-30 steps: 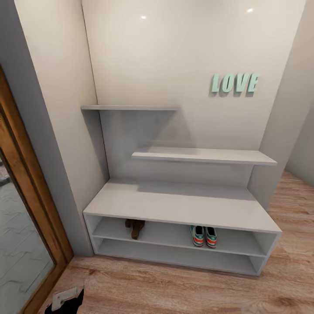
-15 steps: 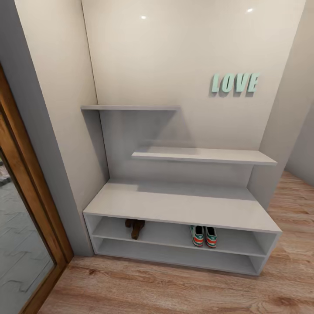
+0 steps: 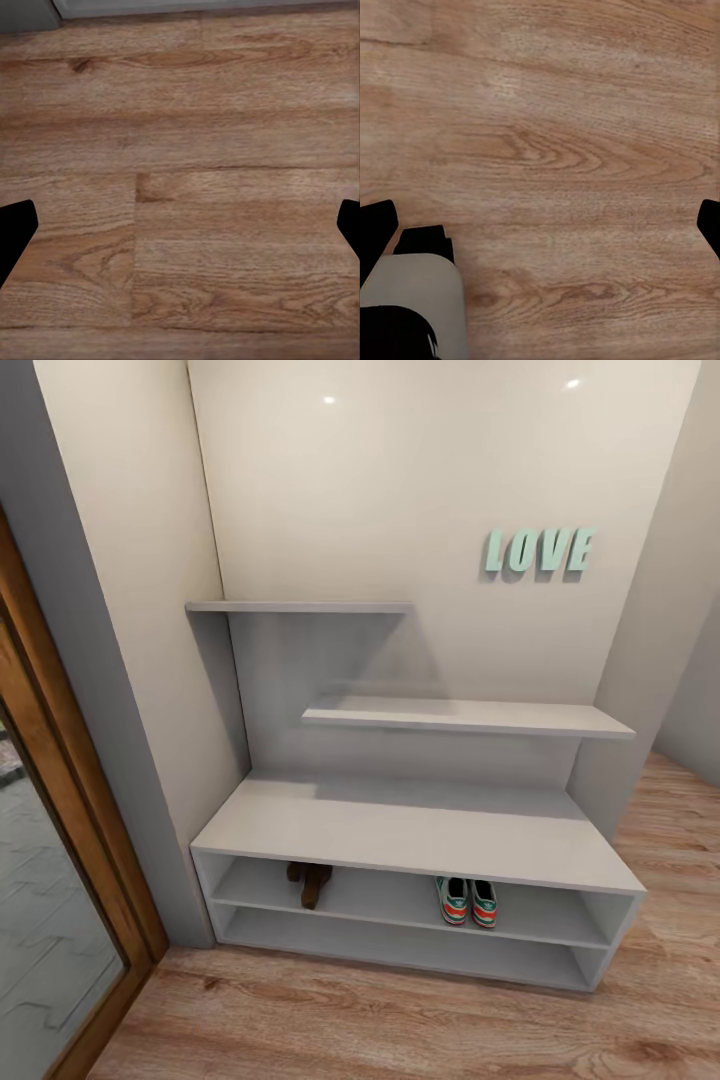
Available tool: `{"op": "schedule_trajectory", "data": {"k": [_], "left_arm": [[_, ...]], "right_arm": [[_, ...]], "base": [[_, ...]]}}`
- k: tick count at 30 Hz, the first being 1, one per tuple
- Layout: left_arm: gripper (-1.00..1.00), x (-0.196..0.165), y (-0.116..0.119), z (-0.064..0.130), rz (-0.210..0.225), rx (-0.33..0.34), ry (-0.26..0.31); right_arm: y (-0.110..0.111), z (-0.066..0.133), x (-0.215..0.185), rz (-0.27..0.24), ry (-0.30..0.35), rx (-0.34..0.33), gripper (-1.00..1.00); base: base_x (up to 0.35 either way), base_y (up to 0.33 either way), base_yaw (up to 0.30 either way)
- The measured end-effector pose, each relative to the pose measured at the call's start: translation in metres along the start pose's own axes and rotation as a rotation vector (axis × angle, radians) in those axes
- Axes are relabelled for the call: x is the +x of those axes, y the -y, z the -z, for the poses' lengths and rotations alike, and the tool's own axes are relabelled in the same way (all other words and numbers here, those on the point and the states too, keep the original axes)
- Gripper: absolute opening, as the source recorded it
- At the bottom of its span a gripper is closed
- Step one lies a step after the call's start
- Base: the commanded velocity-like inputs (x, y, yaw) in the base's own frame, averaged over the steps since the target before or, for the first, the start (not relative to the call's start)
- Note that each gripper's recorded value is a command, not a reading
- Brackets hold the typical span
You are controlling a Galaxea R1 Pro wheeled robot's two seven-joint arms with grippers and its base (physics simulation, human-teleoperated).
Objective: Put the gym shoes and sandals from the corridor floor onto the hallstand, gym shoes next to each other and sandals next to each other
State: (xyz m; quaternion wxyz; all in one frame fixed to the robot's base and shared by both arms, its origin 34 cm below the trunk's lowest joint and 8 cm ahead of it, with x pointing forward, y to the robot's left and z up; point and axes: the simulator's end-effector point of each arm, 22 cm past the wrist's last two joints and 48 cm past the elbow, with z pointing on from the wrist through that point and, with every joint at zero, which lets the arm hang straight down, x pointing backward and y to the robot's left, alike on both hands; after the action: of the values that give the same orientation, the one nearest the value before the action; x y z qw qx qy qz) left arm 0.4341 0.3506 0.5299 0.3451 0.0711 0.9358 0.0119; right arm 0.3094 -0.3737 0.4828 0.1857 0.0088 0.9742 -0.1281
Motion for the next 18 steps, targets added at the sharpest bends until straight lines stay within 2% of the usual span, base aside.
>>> {"op": "schedule_trajectory", "data": {"k": [9, 18], "left_arm": [[1.0, 0.0, 0.025, -0.003, 0.01, 0.031, -0.002], [1.0, -0.001, 0.038, -0.004, 0.018, 0.046, -0.001]], "right_arm": [[-0.008, 0.001, 0.002, -0.003, -0.002, -0.011, 1.0], [-0.009, 0.001, 0.002, -0.003, -0.003, -0.012, 1.0]], "base": [[0.0, 0.0, 0.0], [0.0, 0.0, 0.0]]}}
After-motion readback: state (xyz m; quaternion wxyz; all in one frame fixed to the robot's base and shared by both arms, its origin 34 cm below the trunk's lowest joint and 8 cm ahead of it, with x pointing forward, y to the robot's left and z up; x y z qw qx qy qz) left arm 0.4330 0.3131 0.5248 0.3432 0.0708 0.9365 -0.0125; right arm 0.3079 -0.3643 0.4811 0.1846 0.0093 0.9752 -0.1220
